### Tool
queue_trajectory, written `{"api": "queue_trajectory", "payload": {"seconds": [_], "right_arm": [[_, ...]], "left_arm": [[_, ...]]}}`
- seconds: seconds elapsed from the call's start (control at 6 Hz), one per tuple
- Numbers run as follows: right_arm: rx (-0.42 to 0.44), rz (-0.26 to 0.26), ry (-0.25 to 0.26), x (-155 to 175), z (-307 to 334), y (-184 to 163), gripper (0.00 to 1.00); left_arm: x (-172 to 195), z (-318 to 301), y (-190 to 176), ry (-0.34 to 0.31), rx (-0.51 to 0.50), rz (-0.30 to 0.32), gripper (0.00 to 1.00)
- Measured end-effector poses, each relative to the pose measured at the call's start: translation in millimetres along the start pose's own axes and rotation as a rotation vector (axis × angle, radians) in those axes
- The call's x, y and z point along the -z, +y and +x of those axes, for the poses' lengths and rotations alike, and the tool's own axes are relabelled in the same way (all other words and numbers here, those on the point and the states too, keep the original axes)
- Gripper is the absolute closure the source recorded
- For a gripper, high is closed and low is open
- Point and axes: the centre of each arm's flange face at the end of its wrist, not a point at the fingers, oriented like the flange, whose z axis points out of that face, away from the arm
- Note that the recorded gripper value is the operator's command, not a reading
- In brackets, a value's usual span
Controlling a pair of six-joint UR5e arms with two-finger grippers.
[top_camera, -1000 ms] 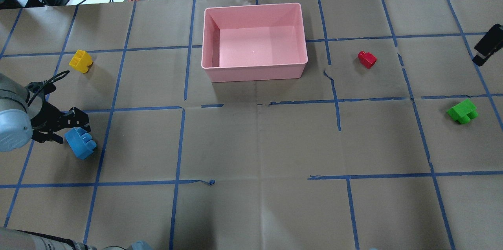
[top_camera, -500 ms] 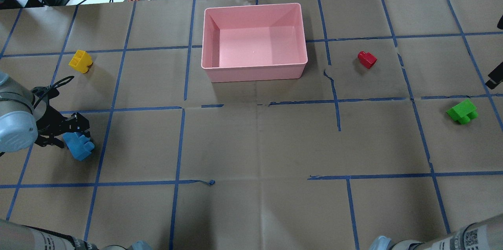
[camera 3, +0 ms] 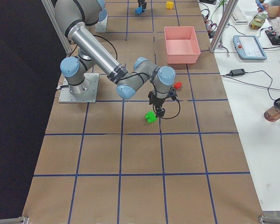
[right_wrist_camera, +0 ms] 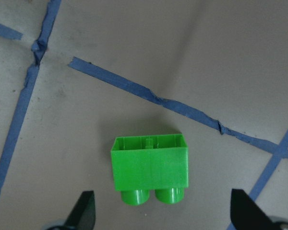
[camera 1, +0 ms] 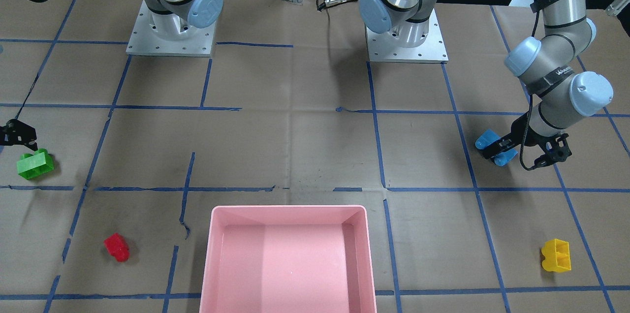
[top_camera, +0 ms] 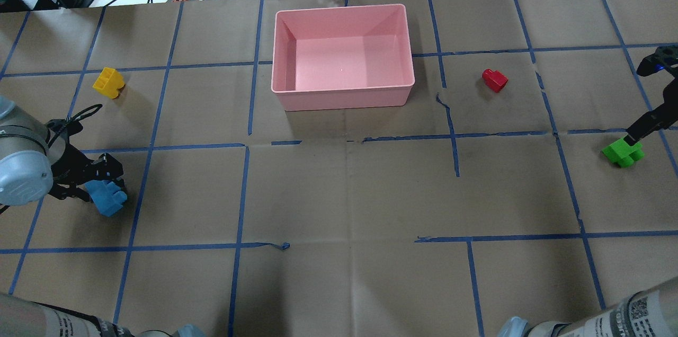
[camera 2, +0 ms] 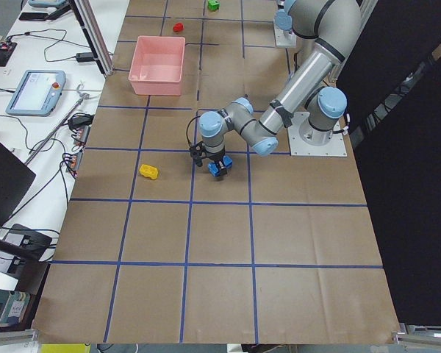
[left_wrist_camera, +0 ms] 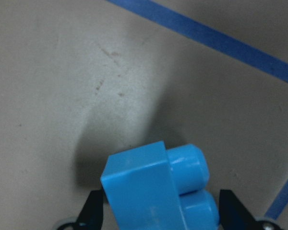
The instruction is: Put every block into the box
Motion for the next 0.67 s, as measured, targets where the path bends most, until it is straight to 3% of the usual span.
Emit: {"api": "queue_trajectory", "payload": {"seconds": [0.17,0.67], "right_arm": [[0.022,0.004,0.003,-18.1,0.9,-2.2,0.0],[0.053,-0.011,-0.009,-34.2,-1.5,-1.3,0.0]], "left_arm": [[0.2,0.5,0.0,0.003,-0.008,0.001,0.99],[14.2,11.0,1.0,-0.003,-0.065,0.027,1.0]]}}
